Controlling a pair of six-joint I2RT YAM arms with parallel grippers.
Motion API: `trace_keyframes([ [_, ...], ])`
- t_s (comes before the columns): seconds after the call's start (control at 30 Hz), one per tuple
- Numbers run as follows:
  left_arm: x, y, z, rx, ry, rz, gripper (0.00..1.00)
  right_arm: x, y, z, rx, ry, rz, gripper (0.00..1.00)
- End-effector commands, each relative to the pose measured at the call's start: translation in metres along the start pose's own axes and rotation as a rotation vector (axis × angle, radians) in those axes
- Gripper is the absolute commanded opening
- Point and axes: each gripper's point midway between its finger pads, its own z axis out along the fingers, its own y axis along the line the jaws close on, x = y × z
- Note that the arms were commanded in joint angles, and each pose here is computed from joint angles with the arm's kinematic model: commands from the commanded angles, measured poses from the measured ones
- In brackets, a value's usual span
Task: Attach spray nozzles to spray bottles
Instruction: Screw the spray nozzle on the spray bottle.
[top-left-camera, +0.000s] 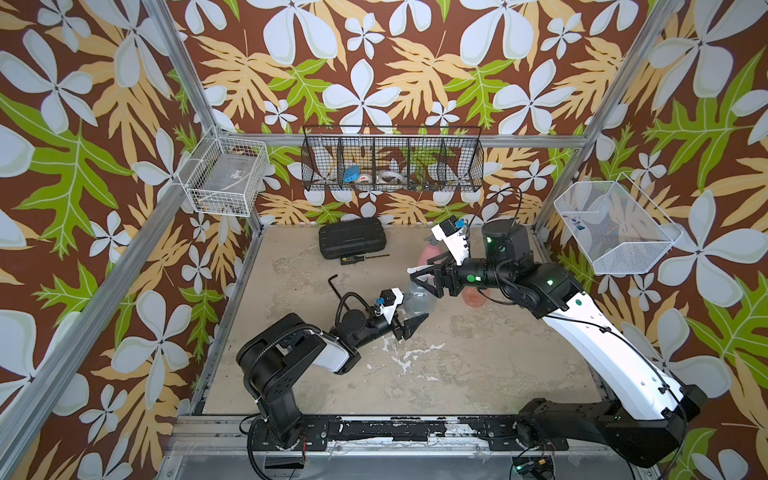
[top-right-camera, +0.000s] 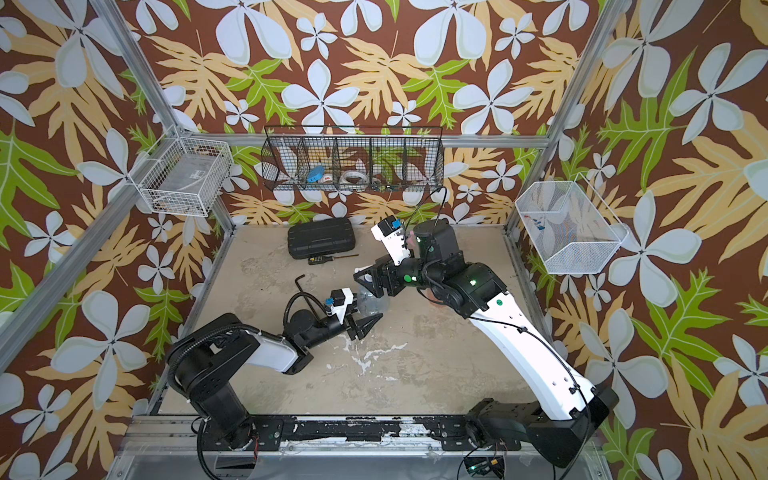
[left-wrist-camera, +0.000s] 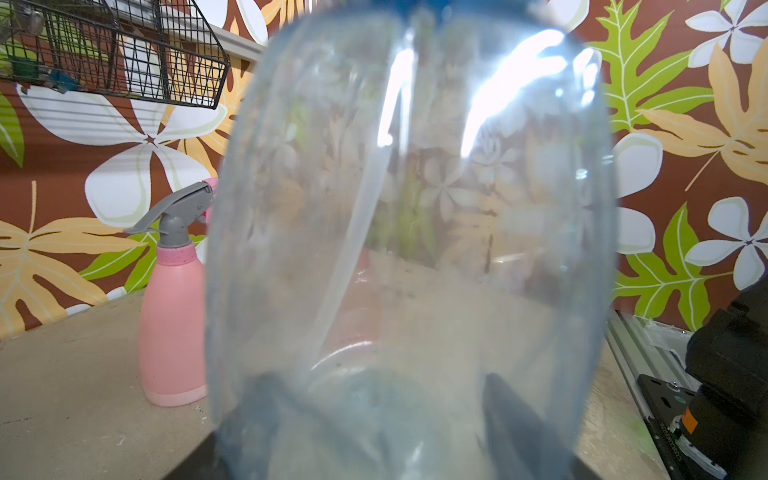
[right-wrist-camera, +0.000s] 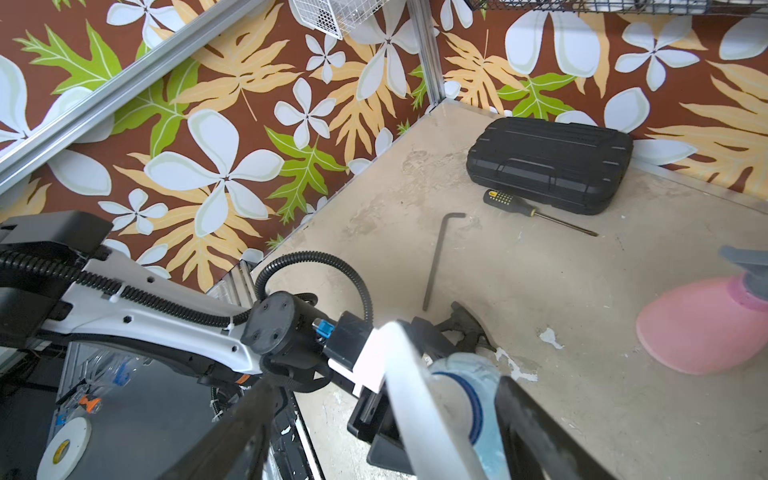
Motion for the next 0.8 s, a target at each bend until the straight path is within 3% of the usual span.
trace_keyframes([
  [0.0,-0.009,0.000,0.002,0.001,-0.035,-0.004,0.51,-0.001,0.004,-0.002,0.009,-0.019,-0.010,0.82],
  [0.47,-0.008,0.005,0.005,-0.015,-0.022,-0.001,0.51,0.014,0.030,0.012,-0.012,0.013,-0.019,0.81],
  [0.77,-0.005,0.005,0.003,-0.021,0.000,0.023,0.50,0.008,0.019,-0.004,0.095,0.000,-0.055,0.81],
])
